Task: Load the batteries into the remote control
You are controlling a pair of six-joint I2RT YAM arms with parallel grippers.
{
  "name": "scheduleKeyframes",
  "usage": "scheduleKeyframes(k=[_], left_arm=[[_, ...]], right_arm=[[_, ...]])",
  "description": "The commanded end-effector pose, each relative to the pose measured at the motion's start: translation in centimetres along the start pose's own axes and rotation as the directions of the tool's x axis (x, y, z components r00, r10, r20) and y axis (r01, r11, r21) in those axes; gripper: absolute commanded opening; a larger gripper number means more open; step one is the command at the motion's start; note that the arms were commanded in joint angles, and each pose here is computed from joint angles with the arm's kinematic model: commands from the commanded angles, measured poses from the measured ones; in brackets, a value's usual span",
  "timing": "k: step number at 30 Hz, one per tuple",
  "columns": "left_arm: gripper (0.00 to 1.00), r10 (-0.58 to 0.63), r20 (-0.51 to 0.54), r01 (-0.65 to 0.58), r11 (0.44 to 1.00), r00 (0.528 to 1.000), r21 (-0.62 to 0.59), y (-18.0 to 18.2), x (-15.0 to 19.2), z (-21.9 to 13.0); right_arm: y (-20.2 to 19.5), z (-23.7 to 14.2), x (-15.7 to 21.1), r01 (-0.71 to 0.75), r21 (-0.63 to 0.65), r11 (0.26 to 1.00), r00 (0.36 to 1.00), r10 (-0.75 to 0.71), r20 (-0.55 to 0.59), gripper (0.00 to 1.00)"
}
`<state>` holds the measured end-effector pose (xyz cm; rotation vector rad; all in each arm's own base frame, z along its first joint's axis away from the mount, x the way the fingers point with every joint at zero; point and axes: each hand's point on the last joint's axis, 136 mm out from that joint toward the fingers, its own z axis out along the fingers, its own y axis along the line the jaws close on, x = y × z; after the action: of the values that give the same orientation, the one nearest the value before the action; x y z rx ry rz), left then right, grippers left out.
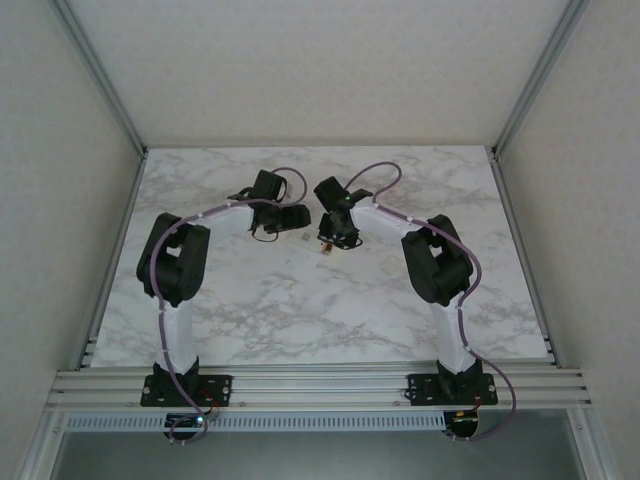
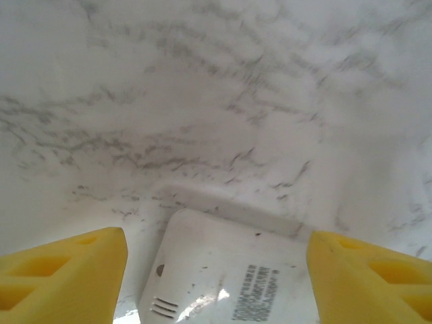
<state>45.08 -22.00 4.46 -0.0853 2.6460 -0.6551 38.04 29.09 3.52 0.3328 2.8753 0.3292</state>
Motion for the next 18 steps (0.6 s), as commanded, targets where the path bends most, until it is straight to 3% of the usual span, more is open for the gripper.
scheduleKeyframes(k=[1,7,13,18], left_arm=[[0.70,0.019,-0.118,-0.015,0.999,0.993,0.034,0.0,2.1,1.0],[0.63,-0.012,-0.160,0.030,0.994,0.987,0.109,-1.1,4.1,0.8],[0.54,-0.094,-0.120,0.100,0.994,0.988,0.050,0.0,4.6,-0.3],[0.50,-0.152,-0.076,0.156,0.987,0.985,0.037,0.4,4.5,-0.9]], right_arm=[[-2.4,2.8,2.5,-0.009,0.079,0.997,0.993,0.018,-0.113,0.13],[-2.7,3.2,2.5,0.016,0.079,0.997,0.993,-0.007,-0.122,0.20],[-3.2,2.9,1.9,0.062,0.102,0.993,0.994,-0.052,-0.098,0.11],[-2.3,0.9,1.2,0.069,0.072,0.995,0.996,-0.064,-0.069,0.10]])
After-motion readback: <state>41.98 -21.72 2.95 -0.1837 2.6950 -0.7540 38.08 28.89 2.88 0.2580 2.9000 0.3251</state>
